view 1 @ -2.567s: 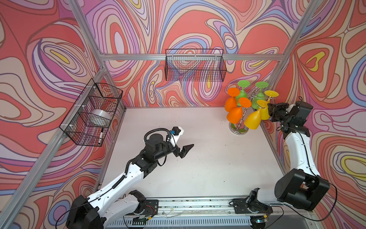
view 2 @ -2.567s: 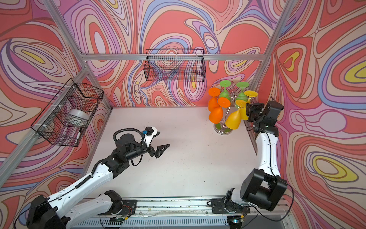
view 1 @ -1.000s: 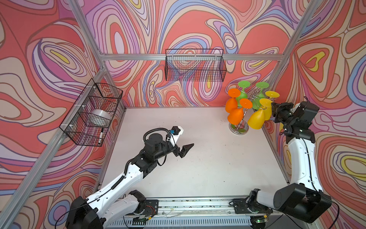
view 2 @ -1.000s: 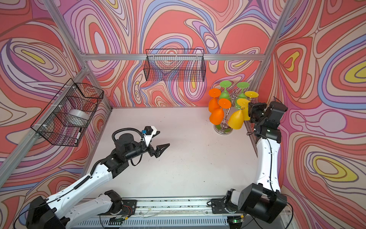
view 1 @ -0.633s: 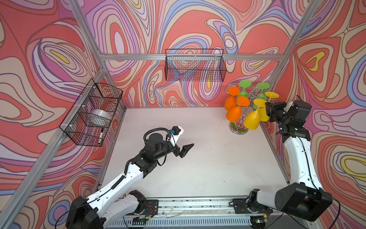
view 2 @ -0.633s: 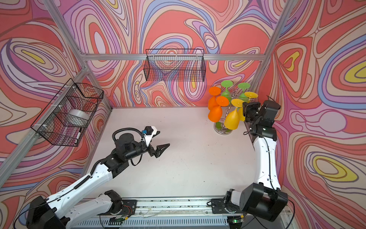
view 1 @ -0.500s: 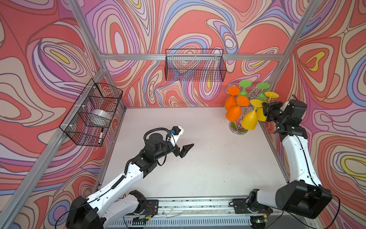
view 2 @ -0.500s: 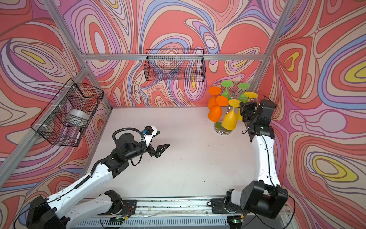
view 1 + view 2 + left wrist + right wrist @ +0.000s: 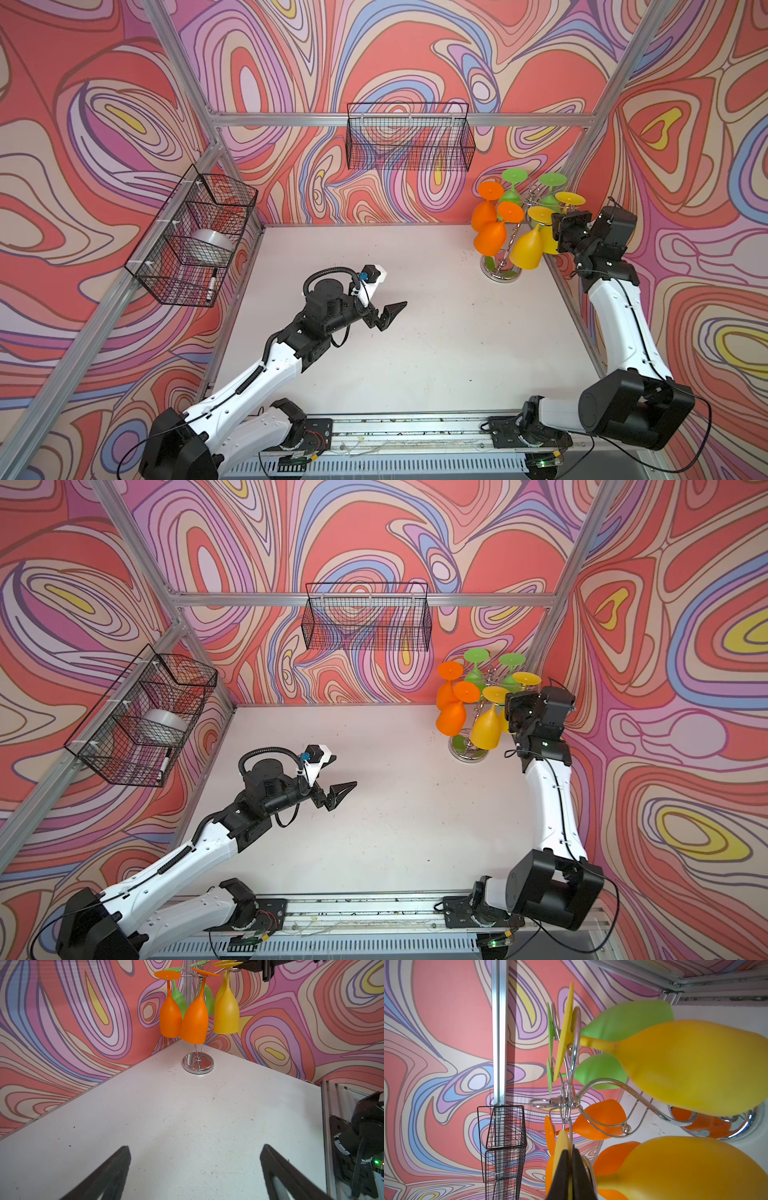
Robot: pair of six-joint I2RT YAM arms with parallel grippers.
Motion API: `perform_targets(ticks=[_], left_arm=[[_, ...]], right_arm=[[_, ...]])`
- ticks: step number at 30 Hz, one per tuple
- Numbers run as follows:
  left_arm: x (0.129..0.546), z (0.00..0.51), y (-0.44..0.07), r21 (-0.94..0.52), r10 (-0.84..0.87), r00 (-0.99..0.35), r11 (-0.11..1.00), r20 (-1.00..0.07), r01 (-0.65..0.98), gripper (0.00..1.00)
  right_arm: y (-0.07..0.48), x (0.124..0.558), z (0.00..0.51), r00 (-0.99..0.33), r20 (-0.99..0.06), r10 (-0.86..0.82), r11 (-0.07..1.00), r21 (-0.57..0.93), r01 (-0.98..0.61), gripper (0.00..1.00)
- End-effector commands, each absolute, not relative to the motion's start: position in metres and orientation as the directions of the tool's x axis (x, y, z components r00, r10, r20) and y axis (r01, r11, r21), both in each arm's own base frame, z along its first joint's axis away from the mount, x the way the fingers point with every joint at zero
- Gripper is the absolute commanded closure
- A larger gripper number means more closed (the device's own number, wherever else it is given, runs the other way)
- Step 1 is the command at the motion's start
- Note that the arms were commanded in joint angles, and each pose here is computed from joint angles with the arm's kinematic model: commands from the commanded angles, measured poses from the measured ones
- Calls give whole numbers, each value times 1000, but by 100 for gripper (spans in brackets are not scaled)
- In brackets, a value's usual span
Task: Take the wine glass off the wine glass rack
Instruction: 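Slide the yellow glass off the rack arm with the right gripper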
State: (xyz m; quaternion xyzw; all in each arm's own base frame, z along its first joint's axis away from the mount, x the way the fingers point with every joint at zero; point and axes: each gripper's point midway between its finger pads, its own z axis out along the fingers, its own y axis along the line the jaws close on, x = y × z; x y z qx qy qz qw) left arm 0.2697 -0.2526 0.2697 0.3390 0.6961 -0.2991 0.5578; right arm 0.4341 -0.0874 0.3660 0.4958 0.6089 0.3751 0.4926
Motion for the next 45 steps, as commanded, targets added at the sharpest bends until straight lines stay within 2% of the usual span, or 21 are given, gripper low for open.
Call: perform_targets(ticks=[1, 31, 45], left_arm=[[271, 281, -254, -11, 142, -118, 591, -983, 807, 3], [270, 280, -252, 3, 156, -112, 596, -981, 803, 3], [267, 282, -252, -3, 150, -112, 587, -982, 809, 2]], right_arm=[[-96, 437, 396, 47, -268, 962, 257, 952, 167, 100], [-116, 454, 394, 129, -281, 951, 257, 950, 176, 100], [-130, 433, 409, 209, -315, 926, 280, 943, 180, 100]])
